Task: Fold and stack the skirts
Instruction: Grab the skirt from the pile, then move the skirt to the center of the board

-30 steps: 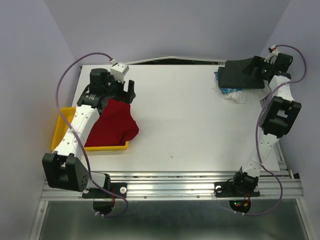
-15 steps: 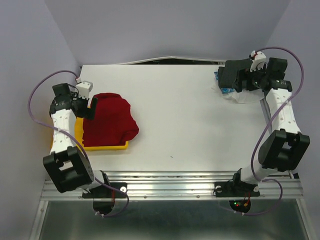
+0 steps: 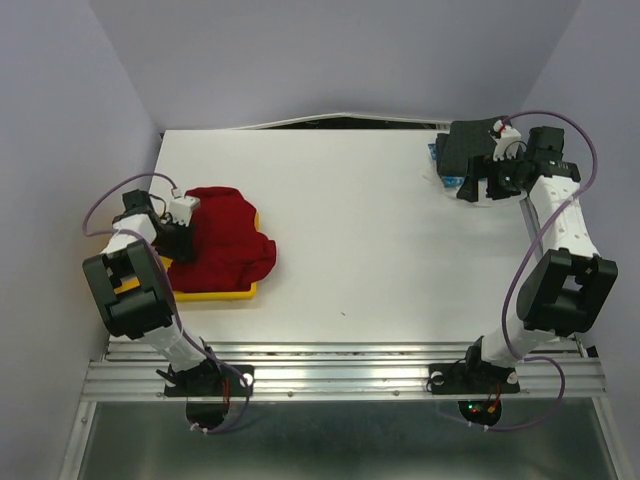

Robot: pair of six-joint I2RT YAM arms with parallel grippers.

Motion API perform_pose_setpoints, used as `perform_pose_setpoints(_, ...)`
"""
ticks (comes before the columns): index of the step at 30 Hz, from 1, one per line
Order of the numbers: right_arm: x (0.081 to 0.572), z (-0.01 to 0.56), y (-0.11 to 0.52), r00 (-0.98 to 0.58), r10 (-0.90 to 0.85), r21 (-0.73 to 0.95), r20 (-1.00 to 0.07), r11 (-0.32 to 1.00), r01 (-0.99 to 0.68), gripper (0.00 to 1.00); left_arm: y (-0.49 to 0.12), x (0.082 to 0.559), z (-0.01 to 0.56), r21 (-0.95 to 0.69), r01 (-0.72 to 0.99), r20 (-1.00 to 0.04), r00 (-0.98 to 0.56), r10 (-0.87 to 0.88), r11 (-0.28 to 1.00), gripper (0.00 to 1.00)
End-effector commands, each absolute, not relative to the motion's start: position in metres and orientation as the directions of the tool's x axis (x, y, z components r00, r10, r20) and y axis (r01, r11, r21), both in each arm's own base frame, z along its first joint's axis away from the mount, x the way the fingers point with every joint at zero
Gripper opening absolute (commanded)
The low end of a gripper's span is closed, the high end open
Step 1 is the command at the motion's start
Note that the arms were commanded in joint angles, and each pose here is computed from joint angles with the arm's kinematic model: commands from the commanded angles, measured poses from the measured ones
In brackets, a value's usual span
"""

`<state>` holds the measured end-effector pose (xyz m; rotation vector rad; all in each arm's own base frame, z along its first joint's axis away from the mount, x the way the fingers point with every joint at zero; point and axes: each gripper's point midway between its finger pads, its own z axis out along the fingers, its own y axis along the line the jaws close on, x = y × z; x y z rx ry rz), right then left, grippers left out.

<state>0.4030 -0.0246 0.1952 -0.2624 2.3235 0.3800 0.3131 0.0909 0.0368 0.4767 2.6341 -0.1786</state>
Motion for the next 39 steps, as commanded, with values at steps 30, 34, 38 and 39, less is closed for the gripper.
perform_pose_setpoints(30,0.379,0.192,-0.008,-0.729,-0.124,0.252,-0.673,0.888,-0.384,1.0,-0.343,0.219,0.093,0.144,0.93,-0.657,-0.166,0.735,0.339,0.46)
perform_pose_setpoints(34,0.365,0.191,0.007,-0.749,-0.125,0.329,-0.651,0.842,-0.427,1.0,-0.359,0.209,0.142,0.178,0.948,-0.745,-0.045,0.665,0.264,0.69)
perform_pose_setpoints(38,0.351,0.189,0.035,-0.743,-0.161,0.397,-0.65,0.762,-0.512,0.99,-0.343,0.208,0.208,0.223,0.944,-0.832,0.054,0.552,0.245,0.88)
perform_pose_setpoints(39,0.348,0.188,0.046,-0.739,-0.185,0.4,-0.648,0.743,-0.537,0.98,-0.321,0.229,0.223,0.205,0.933,-0.85,0.02,0.526,0.296,0.88)
